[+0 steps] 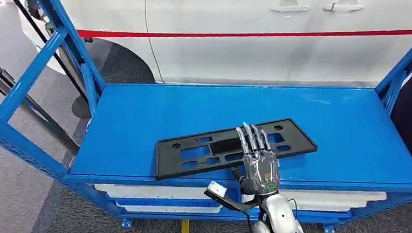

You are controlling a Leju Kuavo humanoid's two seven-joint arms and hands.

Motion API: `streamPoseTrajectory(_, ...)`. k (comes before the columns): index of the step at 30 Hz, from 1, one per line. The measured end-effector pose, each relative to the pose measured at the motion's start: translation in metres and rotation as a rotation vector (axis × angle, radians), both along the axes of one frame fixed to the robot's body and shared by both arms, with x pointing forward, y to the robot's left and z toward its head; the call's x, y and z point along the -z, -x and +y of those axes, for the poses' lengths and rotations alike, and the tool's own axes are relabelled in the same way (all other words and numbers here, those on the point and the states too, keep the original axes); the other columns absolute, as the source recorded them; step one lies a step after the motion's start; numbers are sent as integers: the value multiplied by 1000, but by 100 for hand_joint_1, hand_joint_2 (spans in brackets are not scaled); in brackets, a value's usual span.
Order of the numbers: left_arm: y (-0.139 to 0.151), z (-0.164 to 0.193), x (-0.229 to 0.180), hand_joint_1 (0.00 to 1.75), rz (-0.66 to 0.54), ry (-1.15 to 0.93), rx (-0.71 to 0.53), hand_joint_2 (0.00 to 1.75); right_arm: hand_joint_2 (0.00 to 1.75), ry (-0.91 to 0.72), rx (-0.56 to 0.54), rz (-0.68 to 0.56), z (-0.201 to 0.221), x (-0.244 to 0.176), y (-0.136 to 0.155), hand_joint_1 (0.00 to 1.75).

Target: Take the parts from the cabinet and place them on the table.

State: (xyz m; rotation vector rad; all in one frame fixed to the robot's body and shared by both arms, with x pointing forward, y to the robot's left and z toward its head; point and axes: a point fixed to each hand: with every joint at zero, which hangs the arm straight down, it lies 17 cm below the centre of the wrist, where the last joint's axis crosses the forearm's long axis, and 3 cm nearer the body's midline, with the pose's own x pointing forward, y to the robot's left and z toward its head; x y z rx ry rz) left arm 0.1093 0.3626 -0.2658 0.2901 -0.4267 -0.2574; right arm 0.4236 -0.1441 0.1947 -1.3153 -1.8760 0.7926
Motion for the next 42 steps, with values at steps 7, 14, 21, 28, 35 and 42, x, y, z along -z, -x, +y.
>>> streamPoseTrajectory(7, -2, 4, -1, 0, 0, -4, 15, 0, 175, 45, -1, 0, 11, 0, -9, 0)
streamPoseTrajectory(14, 0, 8, -1, 0, 6, -8, 23, 0, 175, 111, -40, 18, 18, 16, -8, 0)
streamPoseTrajectory(21, -4, 4, -1, 0, 0, -5, 57, 0, 175, 143, -3, 30, 5, 20, -29, 0)
streamPoseTrajectory(28, -7, 0, -2, 0, -3, 3, 80, 0, 175, 213, 33, 90, -10, 42, -57, 0)
streamPoseTrajectory(35, -17, -11, -2, 0, -12, 21, 98, 0, 175, 259, 72, 128, -21, 53, -79, 0)
streamPoseTrajectory(42, -16, -16, -2, 0, -10, 29, 99, 0, 175, 277, 88, 183, -37, 72, -85, 175)
